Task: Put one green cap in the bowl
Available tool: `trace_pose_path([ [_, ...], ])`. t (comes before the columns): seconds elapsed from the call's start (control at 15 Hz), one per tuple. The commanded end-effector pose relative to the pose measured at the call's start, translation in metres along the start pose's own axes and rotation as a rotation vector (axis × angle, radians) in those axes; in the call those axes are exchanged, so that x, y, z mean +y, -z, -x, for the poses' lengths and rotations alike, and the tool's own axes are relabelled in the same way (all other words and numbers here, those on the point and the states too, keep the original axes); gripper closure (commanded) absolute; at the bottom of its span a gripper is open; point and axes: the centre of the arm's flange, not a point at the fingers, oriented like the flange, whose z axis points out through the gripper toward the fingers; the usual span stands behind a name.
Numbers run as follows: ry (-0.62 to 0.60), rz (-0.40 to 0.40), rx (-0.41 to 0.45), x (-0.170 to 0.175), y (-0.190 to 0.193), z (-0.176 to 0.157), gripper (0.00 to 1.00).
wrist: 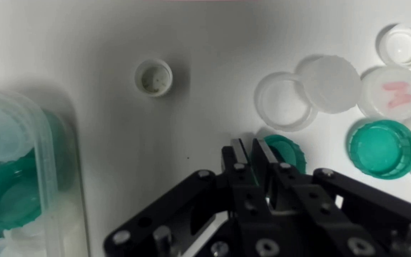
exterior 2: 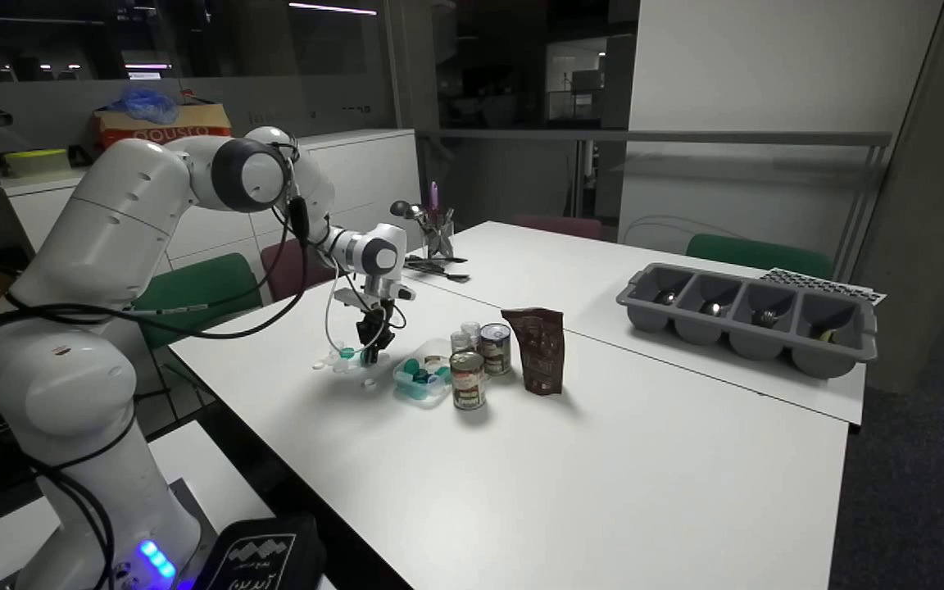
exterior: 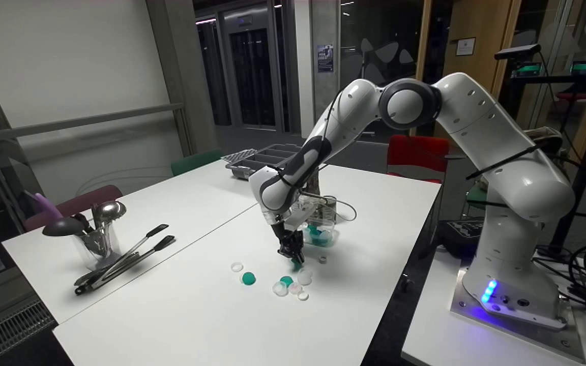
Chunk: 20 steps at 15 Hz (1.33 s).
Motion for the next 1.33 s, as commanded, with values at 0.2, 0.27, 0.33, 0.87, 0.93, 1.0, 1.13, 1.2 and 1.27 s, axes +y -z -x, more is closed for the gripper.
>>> trace_pose_path([
  [0.2,-0.013,0.002,0.014,0.000,0.009,0.001,1.00],
  [0.27,-0.014,0.003,0.015,-0.001,0.010,0.001,1.00],
  [0.33,-0.015,0.004,0.018,-0.001,0.011,0.003,1.00],
  [0.87,-0.041,0.016,0.040,-0.008,0.021,0.014,1.00],
  [0.93,-0.044,0.016,0.042,-0.010,0.022,0.014,0.74],
  [1.0,-0.047,0.016,0.044,-0.011,0.023,0.014,0.73],
  [1.13,-0.048,0.014,0.047,-0.013,0.025,0.014,0.59],
  [1.2,-0.047,0.014,0.048,-0.013,0.025,0.014,0.52],
  [1.27,-0.047,0.014,0.048,-0.013,0.025,0.014,0.45],
])
